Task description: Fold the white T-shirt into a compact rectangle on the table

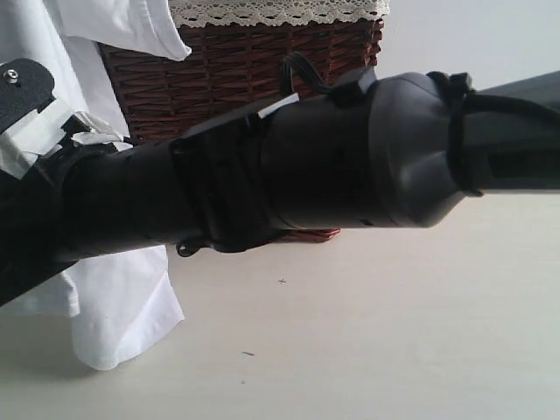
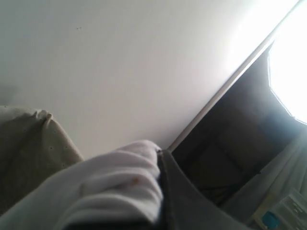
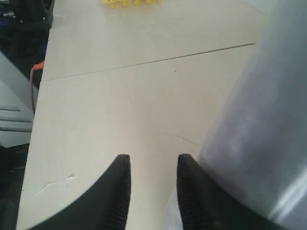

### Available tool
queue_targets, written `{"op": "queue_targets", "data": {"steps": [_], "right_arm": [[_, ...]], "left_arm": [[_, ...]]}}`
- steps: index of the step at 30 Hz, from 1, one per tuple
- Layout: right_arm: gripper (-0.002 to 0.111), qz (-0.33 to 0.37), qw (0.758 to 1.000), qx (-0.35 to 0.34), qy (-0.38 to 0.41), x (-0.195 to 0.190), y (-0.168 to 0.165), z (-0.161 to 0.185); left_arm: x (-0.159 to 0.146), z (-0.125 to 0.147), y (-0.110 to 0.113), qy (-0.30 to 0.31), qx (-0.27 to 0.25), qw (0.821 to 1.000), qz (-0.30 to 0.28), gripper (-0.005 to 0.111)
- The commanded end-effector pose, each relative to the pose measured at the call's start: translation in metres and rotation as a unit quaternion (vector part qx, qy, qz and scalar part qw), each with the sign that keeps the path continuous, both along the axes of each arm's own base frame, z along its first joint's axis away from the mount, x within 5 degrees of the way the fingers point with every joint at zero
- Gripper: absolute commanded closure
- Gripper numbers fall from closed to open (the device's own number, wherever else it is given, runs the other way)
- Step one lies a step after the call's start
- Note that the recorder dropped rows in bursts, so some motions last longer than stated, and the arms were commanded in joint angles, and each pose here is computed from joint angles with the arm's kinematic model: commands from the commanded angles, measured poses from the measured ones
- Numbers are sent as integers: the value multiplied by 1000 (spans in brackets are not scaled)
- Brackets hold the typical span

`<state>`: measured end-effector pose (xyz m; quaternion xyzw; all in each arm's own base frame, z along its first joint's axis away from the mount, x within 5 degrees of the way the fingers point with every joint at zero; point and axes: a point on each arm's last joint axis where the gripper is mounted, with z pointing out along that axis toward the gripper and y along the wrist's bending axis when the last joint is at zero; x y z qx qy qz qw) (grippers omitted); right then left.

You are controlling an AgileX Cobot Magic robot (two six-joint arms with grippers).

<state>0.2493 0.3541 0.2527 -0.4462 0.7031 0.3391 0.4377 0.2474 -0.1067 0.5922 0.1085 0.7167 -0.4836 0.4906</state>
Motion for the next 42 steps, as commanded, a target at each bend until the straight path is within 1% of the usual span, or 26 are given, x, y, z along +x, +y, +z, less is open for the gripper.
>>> {"op": "queue_targets", "data": {"steps": [1,3,4,6,9,11,14,22,23,24,25,26,32,36,37,39,42], "right_arm": [[74,13,1000,-7,19,-4,0,1],[74,36,998,-40,29,-9,-2,-3],[74,36,997,-58,31,-10,-4,-5],[74,29,993,-107,37,-10,-9,-12],[74,7,985,-160,58,-9,-17,-20],[74,9,980,-185,67,-10,-20,-23],[74,33,975,-205,85,-16,-22,-26],[73,42,971,-216,94,-18,-23,-27],[70,20,976,-199,87,-14,-22,-25],[68,7,978,-190,84,-12,-21,-24],[63,-5,981,-179,72,-9,-20,-22],[61,-12,983,-172,68,-7,-20,-21],[61,-62,990,-127,24,5,-17,-13],[61,-84,991,-106,18,8,-17,-10],[61,-85,991,-104,21,8,-16,-10],[66,-77,990,-115,30,7,-16,-15],[82,-69,987,-135,47,7,-13,-30]], "left_arm": [[5,2,3,-32,11,999,32,107],[6,3,4,-38,10,998,42,107],[7,4,5,-42,9,998,48,107],[8,5,5,-48,4,997,54,107],[8,6,5,-49,2,997,55,107],[8,6,5,-51,4,997,56,107],[8,5,5,-52,6,997,56,107],[8,5,5,-51,7,997,55,107],[8,5,5,-51,7,997,55,107],[8,5,5,-51,5,997,54,107],[8,5,5,-51,4,997,53,107],[7,5,5,-50,5,997,53,107],[6,2,4,-39,17,998,40,107],[6,2,4,-38,17,998,39,107],[6,2,4,-38,17,998,39,107],[6,2,4,-39,16,998,40,107],[6,3,3,-40,10,998,39,107]]}}
